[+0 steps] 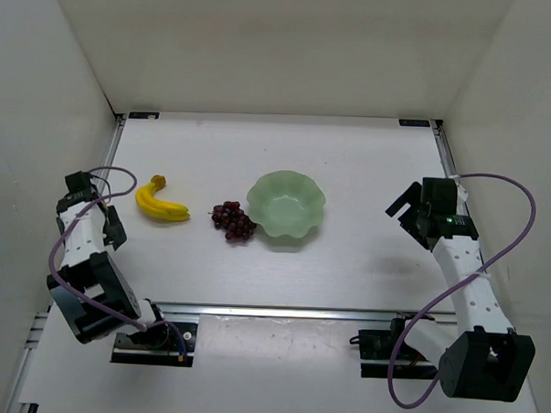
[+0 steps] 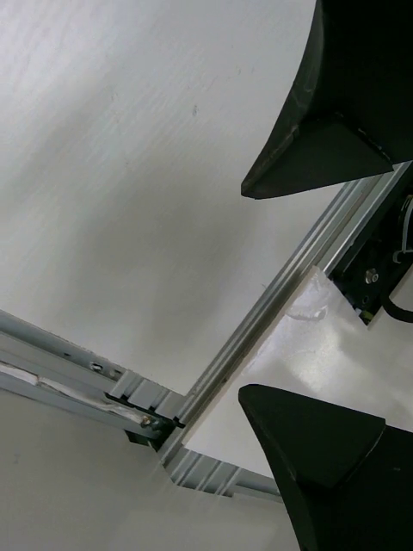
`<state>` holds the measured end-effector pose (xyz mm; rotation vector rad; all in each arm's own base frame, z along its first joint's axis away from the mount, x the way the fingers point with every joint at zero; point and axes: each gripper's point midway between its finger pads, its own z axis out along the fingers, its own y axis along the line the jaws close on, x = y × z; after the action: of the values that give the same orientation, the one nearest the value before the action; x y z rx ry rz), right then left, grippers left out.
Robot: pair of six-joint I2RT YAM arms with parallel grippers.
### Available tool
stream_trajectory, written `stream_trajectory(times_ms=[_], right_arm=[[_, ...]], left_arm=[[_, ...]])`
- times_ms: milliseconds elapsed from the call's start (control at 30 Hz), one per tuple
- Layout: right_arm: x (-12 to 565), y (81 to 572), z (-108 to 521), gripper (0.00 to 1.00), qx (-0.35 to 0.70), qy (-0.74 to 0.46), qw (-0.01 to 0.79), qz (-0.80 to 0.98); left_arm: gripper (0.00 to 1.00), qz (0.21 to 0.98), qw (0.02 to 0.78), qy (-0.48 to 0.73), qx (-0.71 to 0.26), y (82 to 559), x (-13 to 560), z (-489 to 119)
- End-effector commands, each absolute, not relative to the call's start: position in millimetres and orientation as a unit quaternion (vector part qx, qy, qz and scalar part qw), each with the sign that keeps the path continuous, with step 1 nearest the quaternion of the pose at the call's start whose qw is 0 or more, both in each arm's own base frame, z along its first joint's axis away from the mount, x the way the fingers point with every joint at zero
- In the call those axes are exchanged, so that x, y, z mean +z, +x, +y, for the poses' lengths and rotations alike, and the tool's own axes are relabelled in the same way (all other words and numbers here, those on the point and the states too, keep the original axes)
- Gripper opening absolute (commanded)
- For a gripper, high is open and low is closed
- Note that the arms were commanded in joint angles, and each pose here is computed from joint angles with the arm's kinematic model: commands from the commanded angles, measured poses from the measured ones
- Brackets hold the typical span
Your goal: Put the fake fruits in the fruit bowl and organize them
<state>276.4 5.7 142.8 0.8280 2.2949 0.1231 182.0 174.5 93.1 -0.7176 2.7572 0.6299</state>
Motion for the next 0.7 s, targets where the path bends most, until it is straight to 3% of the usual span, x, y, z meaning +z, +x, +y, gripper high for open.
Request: stream_trajectory(times_ms=[0,267,533,667], right_arm=[[142,277,1,0.94,0.036,0.325,0.343,0.881],[143,291,13,0.94,0.067,0.324,0.332,0.884],[150,299,16,0.94,0.077,0.325,0.343,0.878],[149,297,18,0.94,0.077,0.322,0.338,0.881]], left_arm=[[1.0,0.933,0.176,-0.25,0.19,210,118,175],[1.0,0.936,0.247,-0.242,0.057,307,163,149],[1.0,0.97,0.181,-0.162,-0.022,383,134,110],[1.0,0.982,0.134,-0.121,-0.058,393,105,83]])
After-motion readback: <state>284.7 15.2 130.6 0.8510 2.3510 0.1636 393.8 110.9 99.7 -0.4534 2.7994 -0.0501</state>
